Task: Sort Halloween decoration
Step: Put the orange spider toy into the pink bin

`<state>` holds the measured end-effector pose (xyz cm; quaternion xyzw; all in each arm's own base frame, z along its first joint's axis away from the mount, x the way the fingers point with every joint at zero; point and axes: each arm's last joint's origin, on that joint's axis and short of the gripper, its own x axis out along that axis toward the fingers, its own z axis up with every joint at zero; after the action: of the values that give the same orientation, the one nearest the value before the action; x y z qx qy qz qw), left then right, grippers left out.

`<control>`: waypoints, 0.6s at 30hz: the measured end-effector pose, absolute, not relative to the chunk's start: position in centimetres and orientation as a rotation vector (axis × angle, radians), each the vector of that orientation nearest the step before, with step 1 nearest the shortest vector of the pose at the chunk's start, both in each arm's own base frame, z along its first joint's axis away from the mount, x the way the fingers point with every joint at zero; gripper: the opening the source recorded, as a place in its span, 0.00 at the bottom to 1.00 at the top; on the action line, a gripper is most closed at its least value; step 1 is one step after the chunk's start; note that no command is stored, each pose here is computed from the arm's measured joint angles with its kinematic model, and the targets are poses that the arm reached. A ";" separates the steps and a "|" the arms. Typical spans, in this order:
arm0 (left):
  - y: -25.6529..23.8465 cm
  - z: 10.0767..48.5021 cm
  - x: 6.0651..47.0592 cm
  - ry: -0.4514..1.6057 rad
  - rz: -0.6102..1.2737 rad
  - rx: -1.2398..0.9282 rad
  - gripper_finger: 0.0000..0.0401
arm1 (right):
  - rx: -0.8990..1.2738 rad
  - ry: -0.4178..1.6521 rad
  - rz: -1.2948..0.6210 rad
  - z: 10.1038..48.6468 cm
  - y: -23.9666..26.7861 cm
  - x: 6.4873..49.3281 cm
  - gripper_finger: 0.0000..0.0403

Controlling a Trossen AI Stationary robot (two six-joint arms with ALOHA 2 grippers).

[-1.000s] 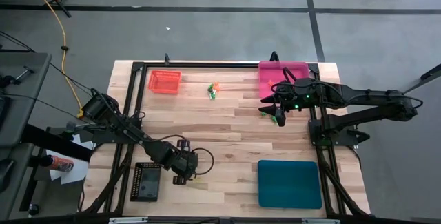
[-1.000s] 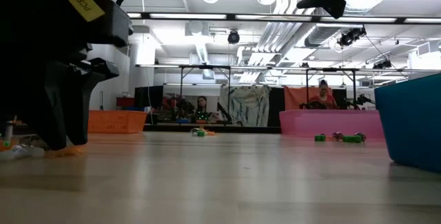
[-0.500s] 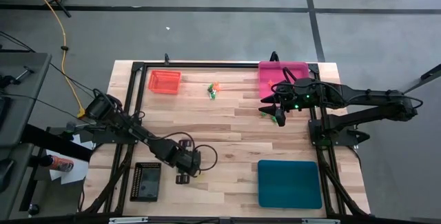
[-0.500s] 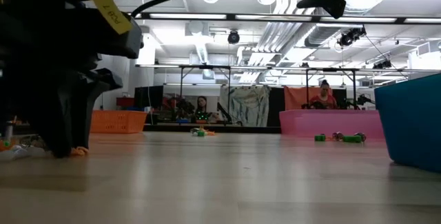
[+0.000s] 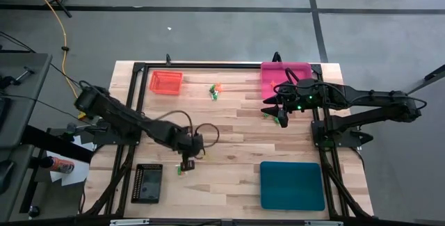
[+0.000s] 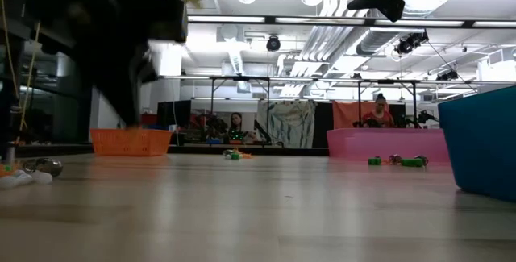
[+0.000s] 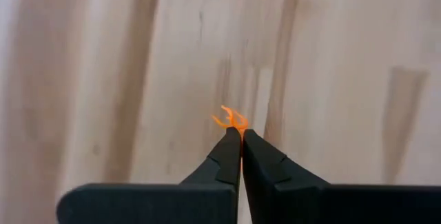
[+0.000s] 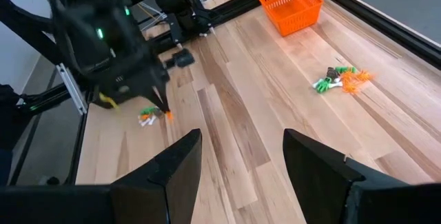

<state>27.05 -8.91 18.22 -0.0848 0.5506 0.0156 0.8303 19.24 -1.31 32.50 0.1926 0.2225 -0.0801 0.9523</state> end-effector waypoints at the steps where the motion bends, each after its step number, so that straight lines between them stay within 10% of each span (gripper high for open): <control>1: -8.5 19.1 26.9 1.132 0.026 -0.172 0.00 | 0.393 0.452 -0.163 32.5 -1.3 19.2 0.49; 18: 1.5 33.6 23.9 0.207 0.238 -0.046 0.00 | 0.422 0.167 -0.111 34.4 -1.5 22.0 0.49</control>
<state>23.93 1.52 33.60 -0.0231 0.1033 0.1185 0.9873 22.04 -1.49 34.40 0.2091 0.0828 -0.0552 0.9728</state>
